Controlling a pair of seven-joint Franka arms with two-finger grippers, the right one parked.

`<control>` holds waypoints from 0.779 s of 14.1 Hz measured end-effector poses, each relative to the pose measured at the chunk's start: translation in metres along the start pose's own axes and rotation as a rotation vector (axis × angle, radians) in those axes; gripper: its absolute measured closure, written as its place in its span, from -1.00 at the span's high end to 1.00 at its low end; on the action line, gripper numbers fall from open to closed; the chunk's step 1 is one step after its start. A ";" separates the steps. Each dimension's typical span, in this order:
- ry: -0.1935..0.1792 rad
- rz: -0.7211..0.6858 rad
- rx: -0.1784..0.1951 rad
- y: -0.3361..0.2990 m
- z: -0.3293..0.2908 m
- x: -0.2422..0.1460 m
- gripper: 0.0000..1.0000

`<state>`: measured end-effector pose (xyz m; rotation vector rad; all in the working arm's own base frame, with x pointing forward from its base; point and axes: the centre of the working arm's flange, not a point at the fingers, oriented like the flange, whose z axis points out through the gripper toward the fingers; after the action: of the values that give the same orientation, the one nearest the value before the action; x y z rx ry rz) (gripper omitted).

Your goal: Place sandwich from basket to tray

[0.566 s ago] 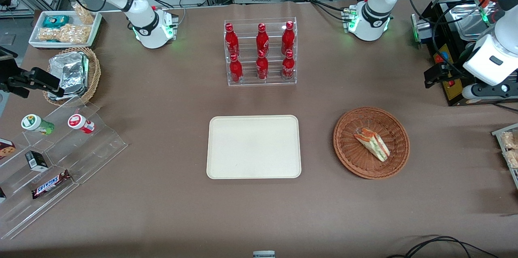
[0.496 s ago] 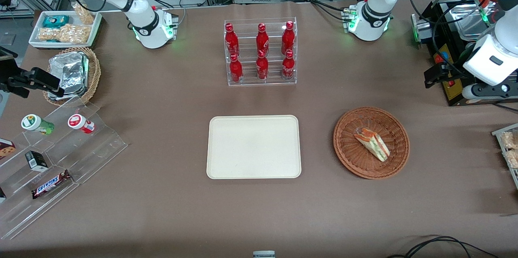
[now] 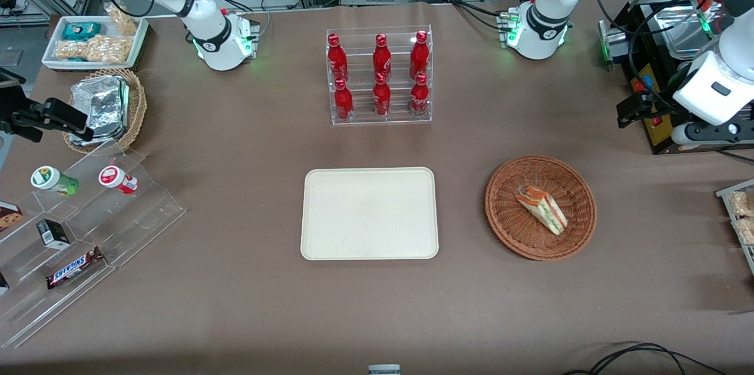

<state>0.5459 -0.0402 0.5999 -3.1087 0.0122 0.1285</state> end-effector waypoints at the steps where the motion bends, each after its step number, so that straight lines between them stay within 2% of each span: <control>1: -0.003 0.000 0.000 0.000 0.000 0.000 1.00; 3: -0.017 0.001 0.001 0.000 0.004 -0.001 1.00; 7: -0.091 0.007 0.006 0.004 0.043 0.006 1.00; 8: -0.098 0.009 0.006 0.005 0.059 0.013 1.00; 9: -0.094 0.014 0.005 0.008 0.077 0.022 1.00; 11: -0.054 -0.005 0.002 0.015 0.125 0.036 1.00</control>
<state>0.5714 -0.0515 0.4720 -3.1022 0.0038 0.2125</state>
